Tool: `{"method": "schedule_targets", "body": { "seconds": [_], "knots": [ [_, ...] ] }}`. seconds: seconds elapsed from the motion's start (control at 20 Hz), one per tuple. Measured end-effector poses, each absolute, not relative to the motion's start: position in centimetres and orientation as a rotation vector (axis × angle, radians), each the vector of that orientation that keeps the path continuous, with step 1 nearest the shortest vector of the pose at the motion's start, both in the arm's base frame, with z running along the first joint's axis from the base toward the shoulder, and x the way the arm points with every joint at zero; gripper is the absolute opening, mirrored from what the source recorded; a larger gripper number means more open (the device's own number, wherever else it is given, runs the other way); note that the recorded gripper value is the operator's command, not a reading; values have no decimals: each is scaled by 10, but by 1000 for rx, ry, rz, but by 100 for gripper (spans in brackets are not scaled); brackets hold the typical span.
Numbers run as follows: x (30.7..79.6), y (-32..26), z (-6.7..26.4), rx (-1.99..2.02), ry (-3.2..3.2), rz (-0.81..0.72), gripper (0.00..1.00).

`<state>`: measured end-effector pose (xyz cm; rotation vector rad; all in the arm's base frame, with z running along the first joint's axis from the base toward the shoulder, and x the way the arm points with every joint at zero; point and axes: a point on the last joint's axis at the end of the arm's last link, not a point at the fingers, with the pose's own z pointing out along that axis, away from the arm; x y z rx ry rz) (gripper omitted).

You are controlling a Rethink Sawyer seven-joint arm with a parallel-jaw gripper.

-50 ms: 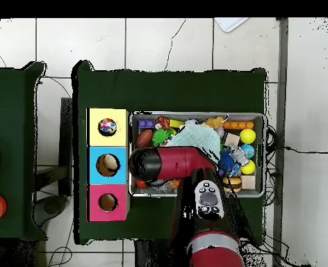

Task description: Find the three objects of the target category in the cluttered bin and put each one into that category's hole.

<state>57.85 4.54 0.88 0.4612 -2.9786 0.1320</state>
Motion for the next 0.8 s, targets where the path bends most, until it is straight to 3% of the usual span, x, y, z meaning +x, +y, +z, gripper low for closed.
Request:
{"method": "schedule_targets", "body": {
  "seconds": [0.05,0.45,0.5,0.8],
  "knots": [
    [579,45,-5,473,-3022,138,100],
    [600,28,-23,504,-3199,237,100],
    [596,29,-36,517,-3183,247,0],
    [584,34,-56,539,-3145,251,0]
  ]
}}
